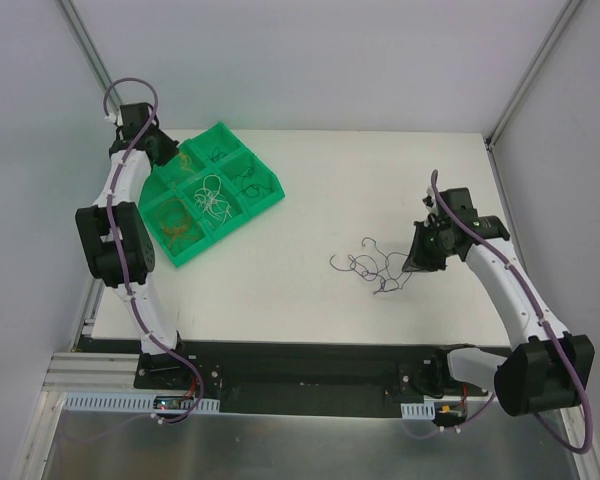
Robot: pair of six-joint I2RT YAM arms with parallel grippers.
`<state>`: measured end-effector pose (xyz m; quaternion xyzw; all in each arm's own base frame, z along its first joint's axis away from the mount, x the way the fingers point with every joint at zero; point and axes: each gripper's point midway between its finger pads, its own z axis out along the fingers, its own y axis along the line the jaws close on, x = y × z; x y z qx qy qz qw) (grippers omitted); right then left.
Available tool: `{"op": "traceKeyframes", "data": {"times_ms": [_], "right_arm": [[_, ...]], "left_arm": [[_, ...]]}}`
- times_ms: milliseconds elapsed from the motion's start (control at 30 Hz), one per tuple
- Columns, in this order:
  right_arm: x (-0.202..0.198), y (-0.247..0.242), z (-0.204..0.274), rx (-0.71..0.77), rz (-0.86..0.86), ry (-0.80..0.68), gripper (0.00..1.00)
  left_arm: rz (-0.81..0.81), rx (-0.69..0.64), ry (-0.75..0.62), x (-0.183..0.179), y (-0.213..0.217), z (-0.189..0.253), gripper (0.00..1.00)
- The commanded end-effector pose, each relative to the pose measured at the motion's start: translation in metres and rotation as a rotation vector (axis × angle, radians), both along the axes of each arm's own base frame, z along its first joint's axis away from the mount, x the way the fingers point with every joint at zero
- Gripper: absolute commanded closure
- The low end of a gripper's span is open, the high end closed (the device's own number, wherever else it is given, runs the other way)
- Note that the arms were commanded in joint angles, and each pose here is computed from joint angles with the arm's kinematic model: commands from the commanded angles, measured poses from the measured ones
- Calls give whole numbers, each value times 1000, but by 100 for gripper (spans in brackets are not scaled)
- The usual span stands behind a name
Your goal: Untangle the cables
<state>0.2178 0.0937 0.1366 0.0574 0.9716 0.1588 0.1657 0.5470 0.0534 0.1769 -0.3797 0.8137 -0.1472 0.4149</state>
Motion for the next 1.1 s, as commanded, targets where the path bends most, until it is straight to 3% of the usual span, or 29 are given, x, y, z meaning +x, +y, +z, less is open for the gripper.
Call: {"op": "traceKeyframes", "data": {"times_ms": [0,200,700,1067], "right_arm": [[8,3,10,14,15,-6,99],[15,5,11,11,33,5,99],[9,4,12,11,60,4,99],[15,9,16,35,68,-4,99]], "left_arm": [[-10,-27,-25,7,1,5,100],[-14,-19,-28,8,1,11,91],[-62,-46,-63,-1,-10,39,56],[-164,-44,-139,-22,-36,82,48]]}}
